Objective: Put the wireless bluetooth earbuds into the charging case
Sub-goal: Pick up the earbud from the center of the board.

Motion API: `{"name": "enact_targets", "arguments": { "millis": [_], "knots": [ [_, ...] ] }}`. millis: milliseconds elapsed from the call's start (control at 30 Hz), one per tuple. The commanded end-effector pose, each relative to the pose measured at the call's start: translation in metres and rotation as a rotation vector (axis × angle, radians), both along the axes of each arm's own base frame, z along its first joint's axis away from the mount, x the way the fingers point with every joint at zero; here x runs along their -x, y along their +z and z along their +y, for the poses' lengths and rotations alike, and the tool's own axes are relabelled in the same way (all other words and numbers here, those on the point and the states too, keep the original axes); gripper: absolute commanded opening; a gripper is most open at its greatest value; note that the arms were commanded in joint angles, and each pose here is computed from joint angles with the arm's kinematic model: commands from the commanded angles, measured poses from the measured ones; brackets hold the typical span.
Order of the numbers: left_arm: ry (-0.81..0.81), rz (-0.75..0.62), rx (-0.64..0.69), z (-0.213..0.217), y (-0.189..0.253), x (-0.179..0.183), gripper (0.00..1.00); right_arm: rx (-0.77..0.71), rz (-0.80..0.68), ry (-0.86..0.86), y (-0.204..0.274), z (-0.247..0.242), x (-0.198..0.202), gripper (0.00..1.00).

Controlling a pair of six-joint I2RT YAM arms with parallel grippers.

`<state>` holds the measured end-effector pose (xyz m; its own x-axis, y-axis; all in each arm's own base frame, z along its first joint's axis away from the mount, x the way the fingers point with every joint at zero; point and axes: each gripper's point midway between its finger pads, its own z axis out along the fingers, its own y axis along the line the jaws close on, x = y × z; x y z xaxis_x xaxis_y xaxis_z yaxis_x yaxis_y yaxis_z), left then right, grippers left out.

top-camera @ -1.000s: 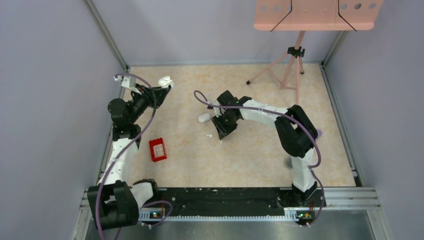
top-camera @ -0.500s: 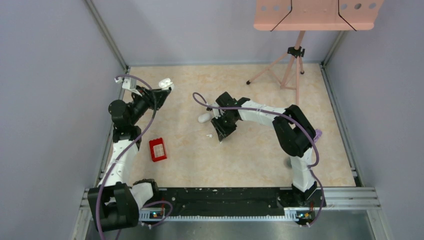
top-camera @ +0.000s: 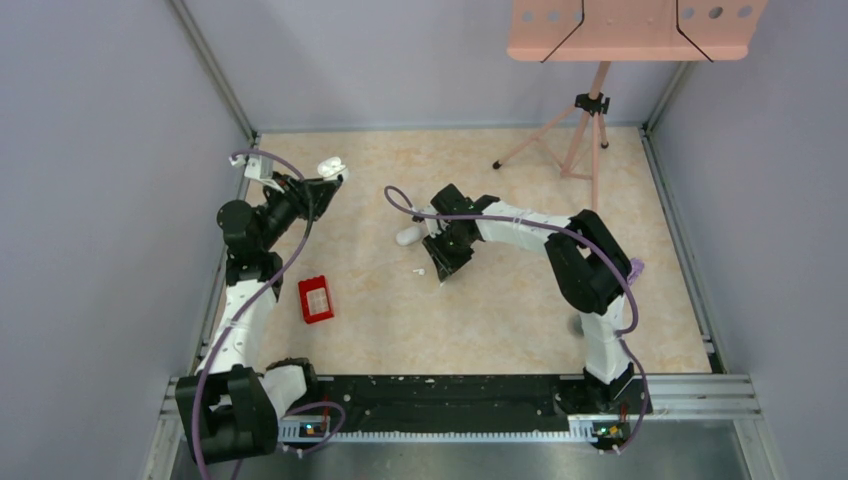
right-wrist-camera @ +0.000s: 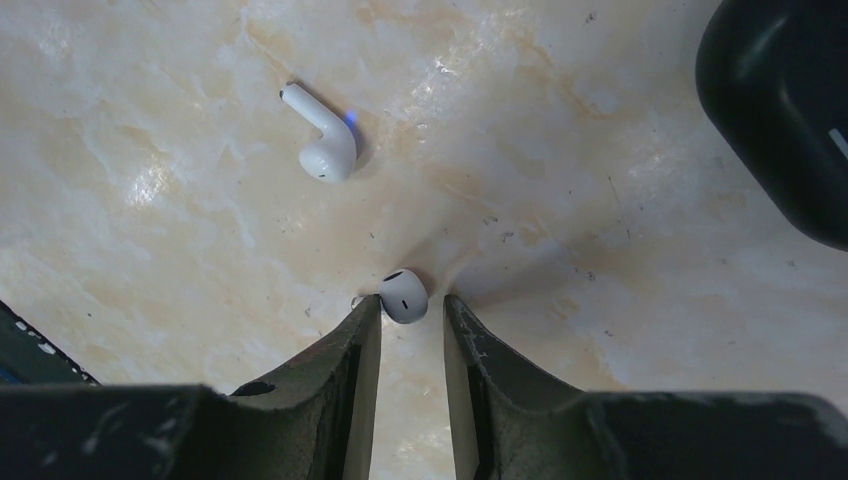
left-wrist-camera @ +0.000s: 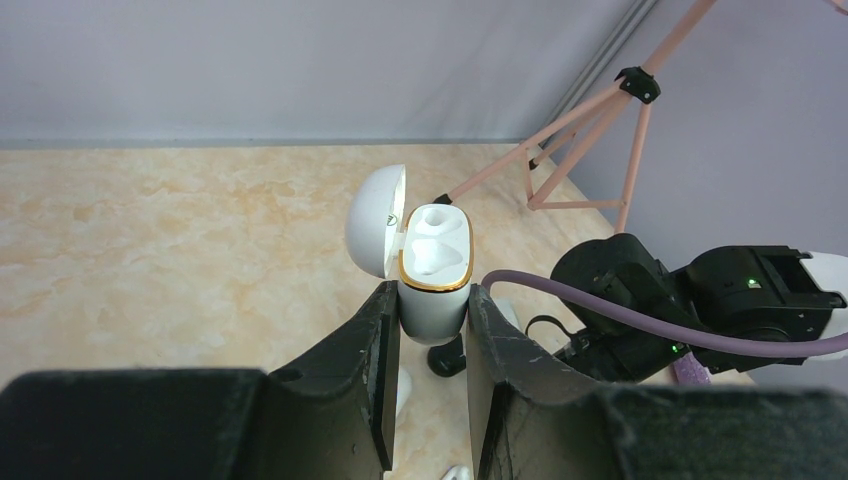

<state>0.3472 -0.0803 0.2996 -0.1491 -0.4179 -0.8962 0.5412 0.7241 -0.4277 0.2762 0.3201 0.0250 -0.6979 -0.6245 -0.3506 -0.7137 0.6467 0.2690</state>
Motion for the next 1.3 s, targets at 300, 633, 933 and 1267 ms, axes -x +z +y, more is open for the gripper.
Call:
{"name": "enact_targets", "arguments": {
  "millis": [300,633,933,1267],
  "knots": [
    [0.026,-0.035,-0.012,0.005,0.005,0.0,0.0,0.03,-0.061,0.063,-0.008,0.006,-0.003,0.2],
    [-0.05,-0.029,-0.055,-0.004,-0.007,0.005,0.0,-0.047,-0.314,0.165,0.071,0.003,-0.032,0.0],
    [-0.294,-0.109,-0.078,-0.04,0.001,0.019,0.0,-0.343,-0.85,0.366,0.227,-0.006,-0.04,0.0],
    [-0.664,-0.252,-0.176,-0.108,0.021,0.054,0.0,-0.487,-1.473,0.663,0.36,-0.012,0.011,0.0]
  ]
}}
